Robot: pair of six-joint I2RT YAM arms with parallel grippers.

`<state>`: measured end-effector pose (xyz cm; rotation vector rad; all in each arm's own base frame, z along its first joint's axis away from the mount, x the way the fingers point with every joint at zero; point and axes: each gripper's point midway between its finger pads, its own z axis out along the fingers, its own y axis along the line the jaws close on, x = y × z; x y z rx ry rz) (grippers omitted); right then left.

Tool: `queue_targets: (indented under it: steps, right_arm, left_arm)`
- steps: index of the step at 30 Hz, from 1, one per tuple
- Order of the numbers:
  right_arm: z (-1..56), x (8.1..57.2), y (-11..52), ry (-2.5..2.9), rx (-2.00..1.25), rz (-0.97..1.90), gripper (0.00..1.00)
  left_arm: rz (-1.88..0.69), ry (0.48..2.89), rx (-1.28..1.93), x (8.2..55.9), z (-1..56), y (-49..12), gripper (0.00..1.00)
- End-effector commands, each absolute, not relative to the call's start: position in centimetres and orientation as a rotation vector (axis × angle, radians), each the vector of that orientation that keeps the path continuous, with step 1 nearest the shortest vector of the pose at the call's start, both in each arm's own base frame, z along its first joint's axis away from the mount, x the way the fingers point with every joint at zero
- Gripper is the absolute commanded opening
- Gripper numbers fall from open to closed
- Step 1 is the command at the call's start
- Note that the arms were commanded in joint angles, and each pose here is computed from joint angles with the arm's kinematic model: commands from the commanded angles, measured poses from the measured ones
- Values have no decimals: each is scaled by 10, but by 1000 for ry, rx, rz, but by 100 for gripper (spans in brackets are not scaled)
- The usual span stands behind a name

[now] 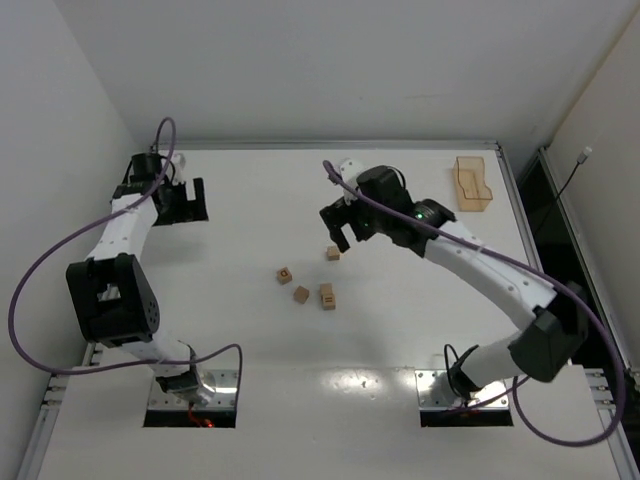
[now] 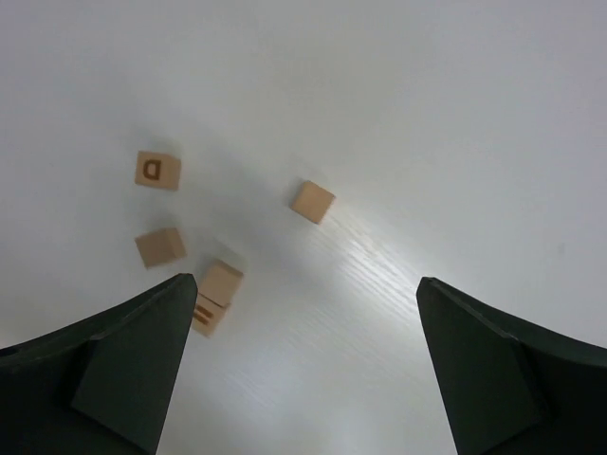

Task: Build the wood block tower

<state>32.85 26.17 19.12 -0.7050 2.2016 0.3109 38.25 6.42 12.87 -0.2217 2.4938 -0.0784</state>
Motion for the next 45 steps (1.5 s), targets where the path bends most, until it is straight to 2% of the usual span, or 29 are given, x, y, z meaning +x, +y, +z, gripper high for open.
queue_targets:
  steps: [1,4,8,10,12,15,19,23,30,37,45]
  right_arm:
    - [178,319,228,2102,-1012,149,99]
    - [154,312,179,2144,-1116,-66,99]
    - [150,308,126,2203,-1077,-235,96]
    - [140,305,99,2252,-1055,-302,99]
    - [133,305,78,2289,-1032,-379,100]
    - [129,314,43,2380,-871,-404,100]
    - [119,328,-5,2564,-515,-228,100]
    - [124,340,-34,2612,-370,-179,100]
    - [121,343,-44,2640,-287,-71,100]
    - [123,344,-44,2642,-273,-25,100]
    - [122,341,-52,2652,-271,-35,100]
  left_arm:
    - [-93,2461,29,384,154,32,100]
    - [-223,2403,326,370,164,-34,100]
    - [-398,2428,659,335,161,-102,100]
    - [-544,2451,735,315,153,-127,95]
    - [-586,2473,740,306,143,-146,88]
    - [-560,2536,786,295,118,-159,81]
    - [-449,2546,830,293,109,-177,81]
    - [-315,2544,833,307,95,-187,81]
    - [-173,2587,822,324,66,-189,75]
    - [-104,2564,984,328,43,-182,70]
    - [-255,2544,1191,312,28,-195,66]
